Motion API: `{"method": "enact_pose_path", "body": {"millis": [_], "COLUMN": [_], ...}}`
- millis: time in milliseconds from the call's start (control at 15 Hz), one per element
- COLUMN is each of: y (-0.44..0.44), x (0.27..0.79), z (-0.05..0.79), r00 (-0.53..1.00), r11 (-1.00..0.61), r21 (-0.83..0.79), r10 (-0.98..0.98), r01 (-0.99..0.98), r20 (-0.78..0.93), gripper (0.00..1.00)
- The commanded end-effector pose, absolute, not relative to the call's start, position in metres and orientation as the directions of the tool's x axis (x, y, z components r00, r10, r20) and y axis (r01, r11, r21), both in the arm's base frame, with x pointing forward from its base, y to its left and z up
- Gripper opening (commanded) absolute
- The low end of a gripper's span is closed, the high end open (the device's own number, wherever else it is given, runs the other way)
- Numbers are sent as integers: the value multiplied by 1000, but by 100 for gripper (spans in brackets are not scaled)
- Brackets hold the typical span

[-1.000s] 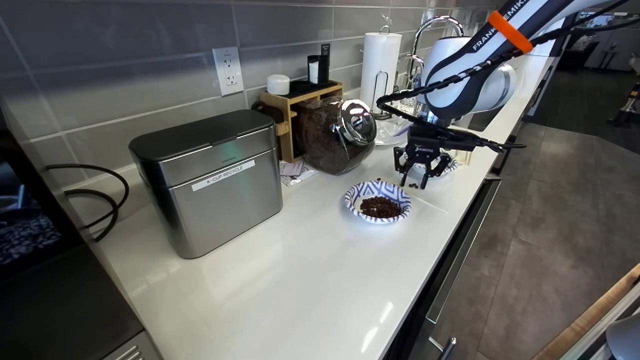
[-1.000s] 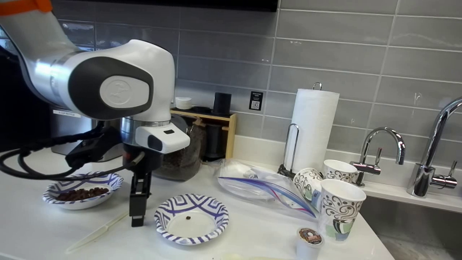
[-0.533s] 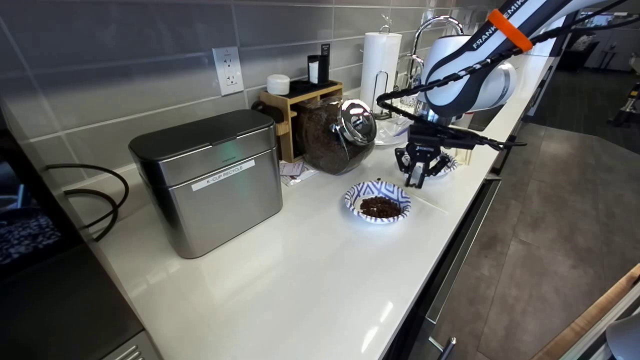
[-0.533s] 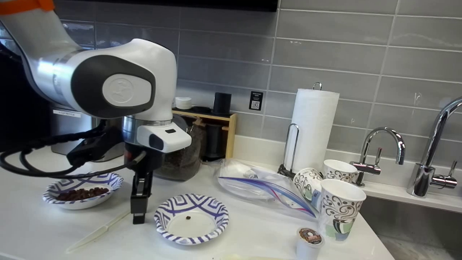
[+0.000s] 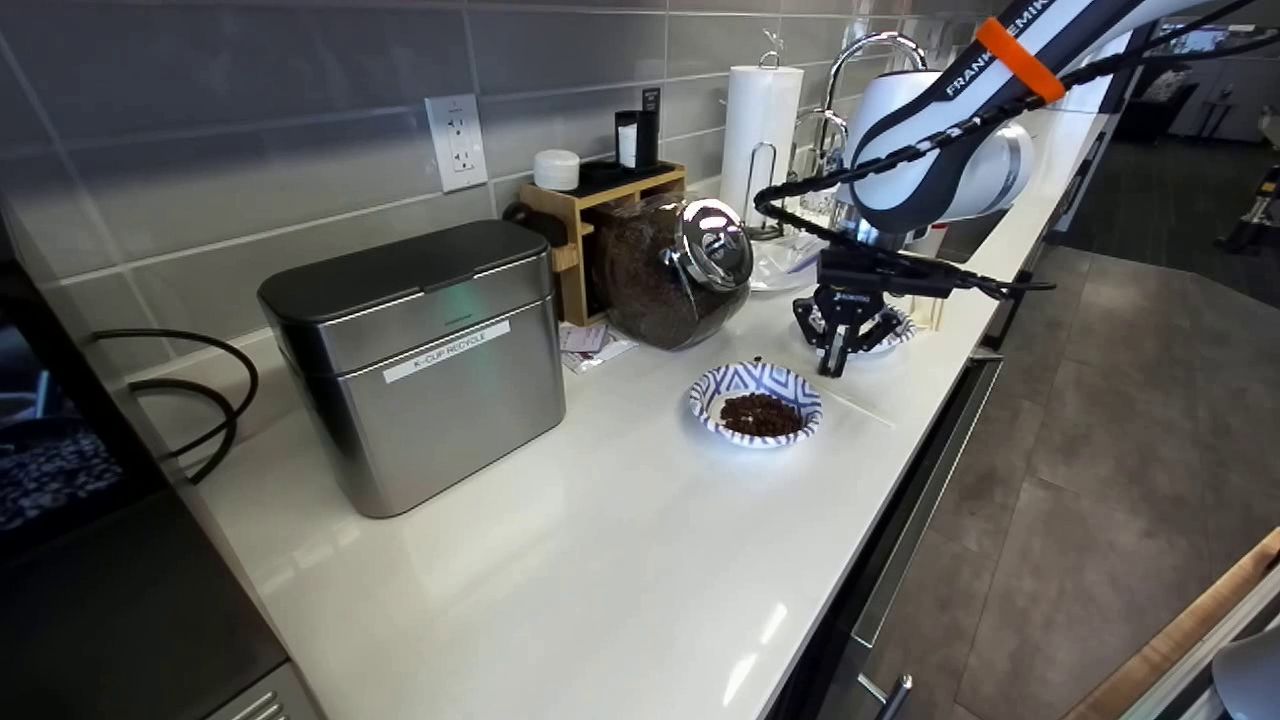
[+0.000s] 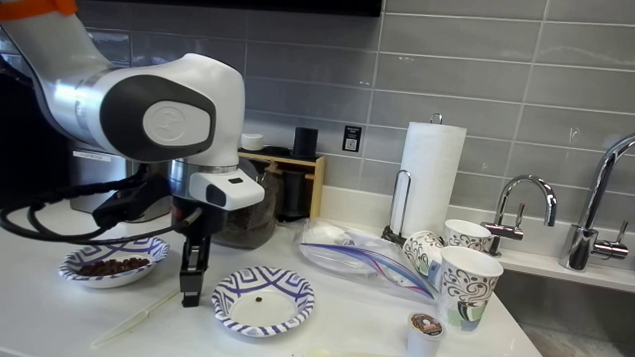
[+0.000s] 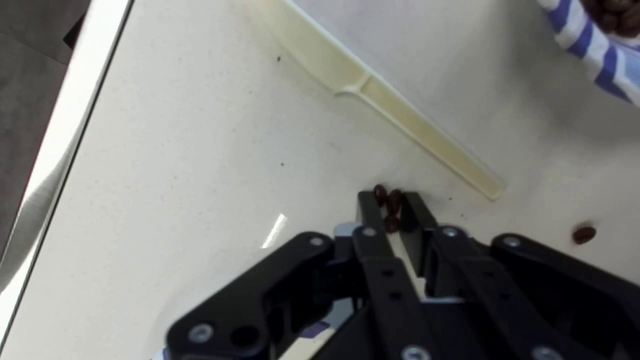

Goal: Pour the contents on the bowl to the left into the bowl to the right

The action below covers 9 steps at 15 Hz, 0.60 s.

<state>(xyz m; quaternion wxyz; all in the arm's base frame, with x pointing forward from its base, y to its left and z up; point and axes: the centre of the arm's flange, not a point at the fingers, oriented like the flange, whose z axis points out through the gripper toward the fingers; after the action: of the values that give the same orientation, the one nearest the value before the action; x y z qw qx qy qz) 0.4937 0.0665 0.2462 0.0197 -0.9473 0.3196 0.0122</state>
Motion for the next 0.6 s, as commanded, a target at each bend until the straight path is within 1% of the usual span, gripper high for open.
{"method": "enact_pose_path", "body": {"millis": [0,67,133,200,533], "y": [69,68,67,66,64], "x": [496,495,495,495,492], "z": [245,245,245,245,248], "r00": [790,789,788,788,792], "r11": [-791,-790,-789,-789,-792], "r21": [-7,-7,-5,-6,-11], "r10": [-611,-612,-614,-614,-609], "r01": [-612,-613,-614,-615,-610], "r20": [-47,-47,-49,-49,-52], "gripper": [4,4,0,2,3]}}
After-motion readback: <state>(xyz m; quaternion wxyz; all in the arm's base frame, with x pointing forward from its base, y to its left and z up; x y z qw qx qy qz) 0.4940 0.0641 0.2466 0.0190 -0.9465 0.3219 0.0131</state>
